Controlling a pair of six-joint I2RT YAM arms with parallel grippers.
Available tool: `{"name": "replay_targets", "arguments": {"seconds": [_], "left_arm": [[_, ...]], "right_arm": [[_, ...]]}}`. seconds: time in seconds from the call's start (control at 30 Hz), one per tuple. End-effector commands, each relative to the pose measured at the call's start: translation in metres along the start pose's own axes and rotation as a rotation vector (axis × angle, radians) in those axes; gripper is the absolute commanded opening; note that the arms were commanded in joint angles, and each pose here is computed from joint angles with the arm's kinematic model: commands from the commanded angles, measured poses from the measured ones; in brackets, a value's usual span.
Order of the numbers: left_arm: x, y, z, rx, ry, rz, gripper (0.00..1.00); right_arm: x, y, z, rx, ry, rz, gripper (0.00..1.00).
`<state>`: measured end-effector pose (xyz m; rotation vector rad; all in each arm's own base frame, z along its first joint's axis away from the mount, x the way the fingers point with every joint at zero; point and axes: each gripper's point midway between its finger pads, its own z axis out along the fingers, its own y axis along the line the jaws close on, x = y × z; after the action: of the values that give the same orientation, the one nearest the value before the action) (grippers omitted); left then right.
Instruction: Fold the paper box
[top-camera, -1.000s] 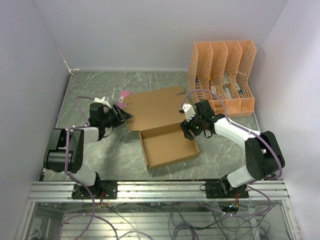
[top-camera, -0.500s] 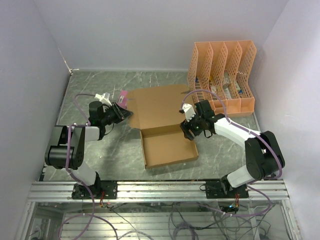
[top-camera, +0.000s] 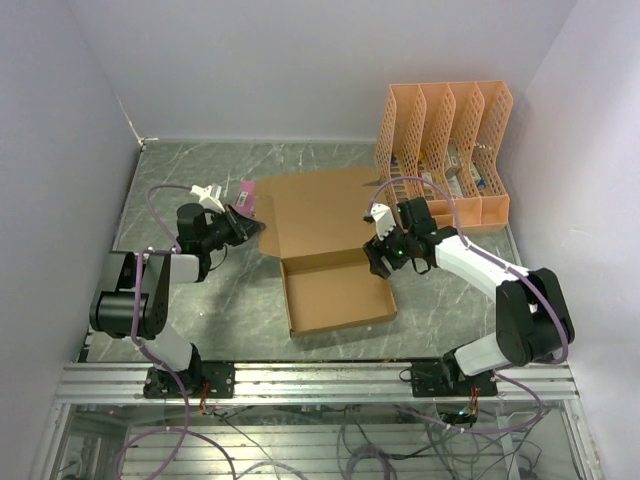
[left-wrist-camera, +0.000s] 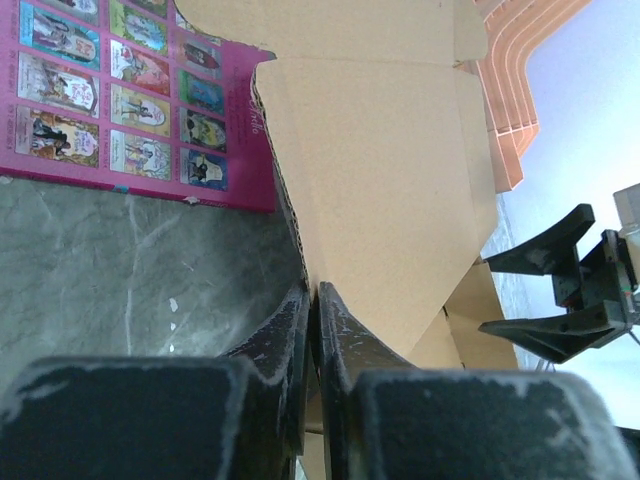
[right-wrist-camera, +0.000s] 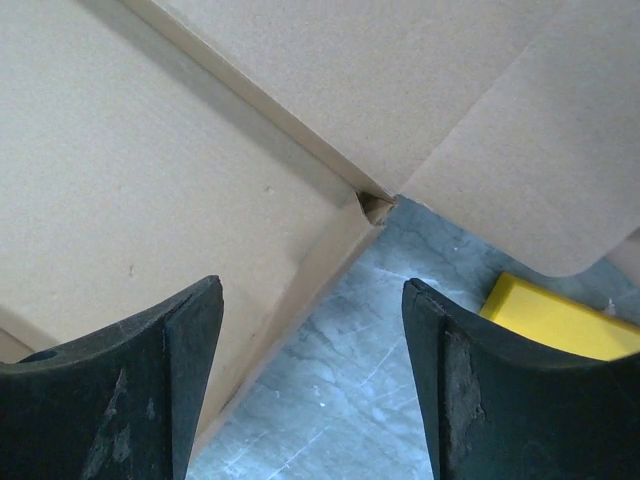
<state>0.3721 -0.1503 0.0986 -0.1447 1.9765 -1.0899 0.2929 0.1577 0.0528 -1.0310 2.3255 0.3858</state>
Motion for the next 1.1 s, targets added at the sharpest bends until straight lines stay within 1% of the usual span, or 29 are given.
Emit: {"name": "replay_targets", "arguments": {"seconds": [0.0,0.23,0.33,0.4,0.5,0.57,0.63,0.7,0.73,0.83,0.9,1.07], "left_arm": [[-0.011,-0.012,-0.007,0.059,-0.058,0.130,0.13],[-0.011,-0.020,-0.010,0.085,-0.077,0.218,0.10],[-0.011,-0.025,-0.011,0.102,-0.085,0.243,0.09],[-0.012,-0.028,-0.012,0.114,-0.091,0.257,0.09],[-0.013,-0.033,-0.014,0.124,-0.101,0.276,0.09],[-0.014,-0.036,-0.016,0.125,-0.109,0.290,0.09],[-0.015,-0.038,-0.017,0.124,-0.117,0.303,0.09],[-0.016,-0.040,-0.019,0.125,-0.125,0.312,0.09],[-0.016,-0.040,-0.019,0.127,-0.126,0.314,0.09],[-0.016,-0.042,-0.020,0.127,-0.129,0.319,0.10],[-0.016,-0.042,-0.020,0.124,-0.131,0.322,0.10],[-0.017,-0.044,-0.022,0.124,-0.140,0.329,0.10]], "right_arm": [[-0.016,0.002,-0.015,-0.031,-0.078,-0.024,0.72],[-0.027,0.006,-0.033,-0.109,-0.143,-0.040,0.73],[-0.033,0.007,-0.051,-0.175,-0.197,-0.079,0.74],[-0.033,0.000,-0.065,-0.194,-0.215,-0.140,0.74],[-0.028,-0.023,-0.089,-0.179,-0.224,-0.335,0.74],[-0.018,-0.036,-0.099,-0.186,-0.225,-0.511,0.75],[0.007,-0.044,-0.100,-0.224,-0.167,-0.774,0.77],[0.029,-0.059,-0.095,-0.274,-0.089,-0.956,0.79],[0.037,-0.064,-0.093,-0.310,-0.054,-1.017,0.79],[0.048,-0.075,-0.089,-0.412,0.008,-1.138,0.78],[0.041,-0.084,-0.085,-0.417,0.009,-1.210,0.77],[0.029,-0.097,-0.061,-0.411,0.051,-1.270,0.75]]}}
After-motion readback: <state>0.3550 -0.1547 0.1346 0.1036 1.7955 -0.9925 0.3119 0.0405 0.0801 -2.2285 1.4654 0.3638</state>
